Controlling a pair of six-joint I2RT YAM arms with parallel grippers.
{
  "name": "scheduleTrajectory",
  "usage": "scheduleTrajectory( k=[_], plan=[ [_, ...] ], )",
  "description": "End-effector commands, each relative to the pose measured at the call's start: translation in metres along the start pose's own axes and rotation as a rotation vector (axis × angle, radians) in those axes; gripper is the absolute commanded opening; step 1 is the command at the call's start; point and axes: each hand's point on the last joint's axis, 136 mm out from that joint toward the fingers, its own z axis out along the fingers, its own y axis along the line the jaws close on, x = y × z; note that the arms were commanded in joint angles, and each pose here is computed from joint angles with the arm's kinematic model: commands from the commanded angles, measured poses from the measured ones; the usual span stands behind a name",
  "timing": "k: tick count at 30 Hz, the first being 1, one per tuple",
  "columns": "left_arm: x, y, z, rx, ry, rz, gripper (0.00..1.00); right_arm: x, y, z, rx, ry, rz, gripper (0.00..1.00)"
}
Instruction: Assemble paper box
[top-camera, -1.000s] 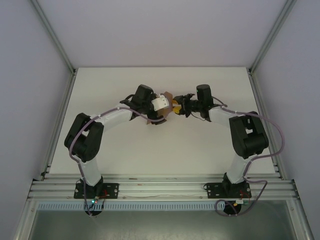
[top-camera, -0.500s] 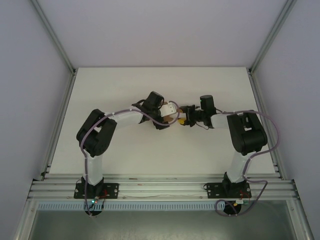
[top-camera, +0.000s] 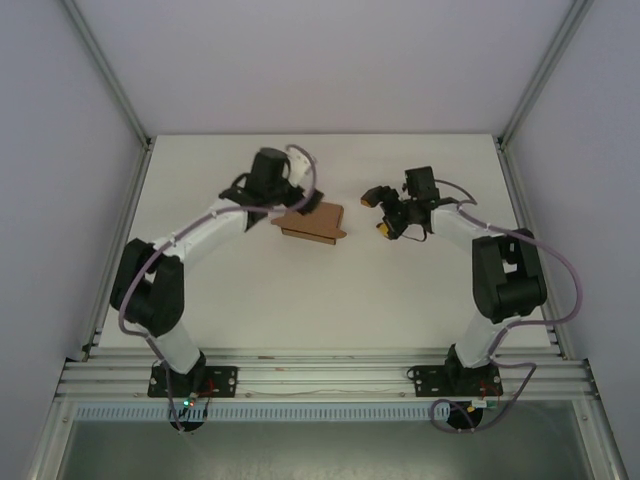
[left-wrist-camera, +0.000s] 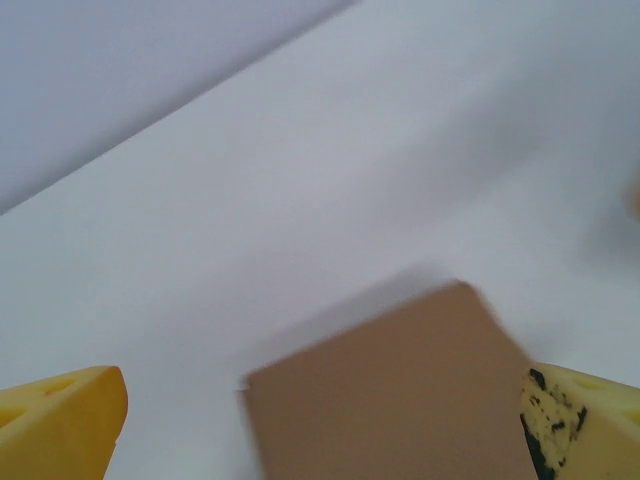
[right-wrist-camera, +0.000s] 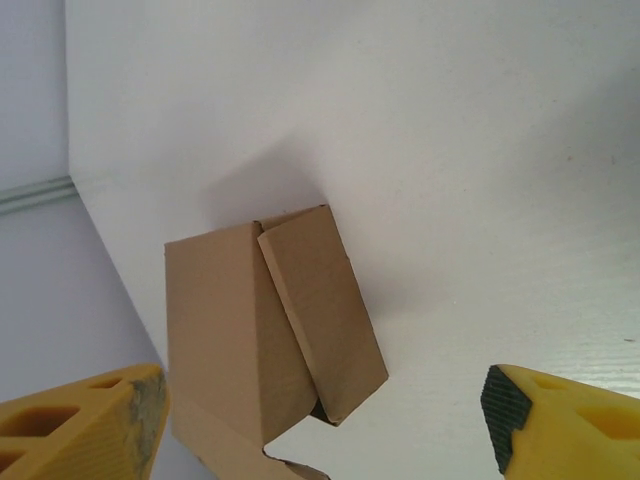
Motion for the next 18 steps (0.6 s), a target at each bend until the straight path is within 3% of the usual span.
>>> scheduleTrajectory(
  k=[1,7,9,11,18],
  plan=[
    [0.059,0.031,0.026,0.036,0.222,-0.350,1.00,0.005,0.001,0.014,0.071,-0.001,-0.104,0.85],
    [0.100,0.021,0.059,0.194,0.284,-0.507,1.00,0.007,0.004,0.030,0.091,-0.005,-0.140,0.89],
    [0.114,0.025,0.065,0.190,0.304,-0.562,0.99,0.010,0.004,0.034,0.091,0.002,-0.159,0.95],
    [0.126,0.026,0.070,0.211,0.316,-0.619,0.96,0.014,0.005,0.038,0.093,0.012,-0.186,1.00],
    [0.138,0.010,0.073,0.352,0.263,-0.729,0.75,0.015,0.001,0.047,0.100,0.015,-0.223,1.00]
  ],
)
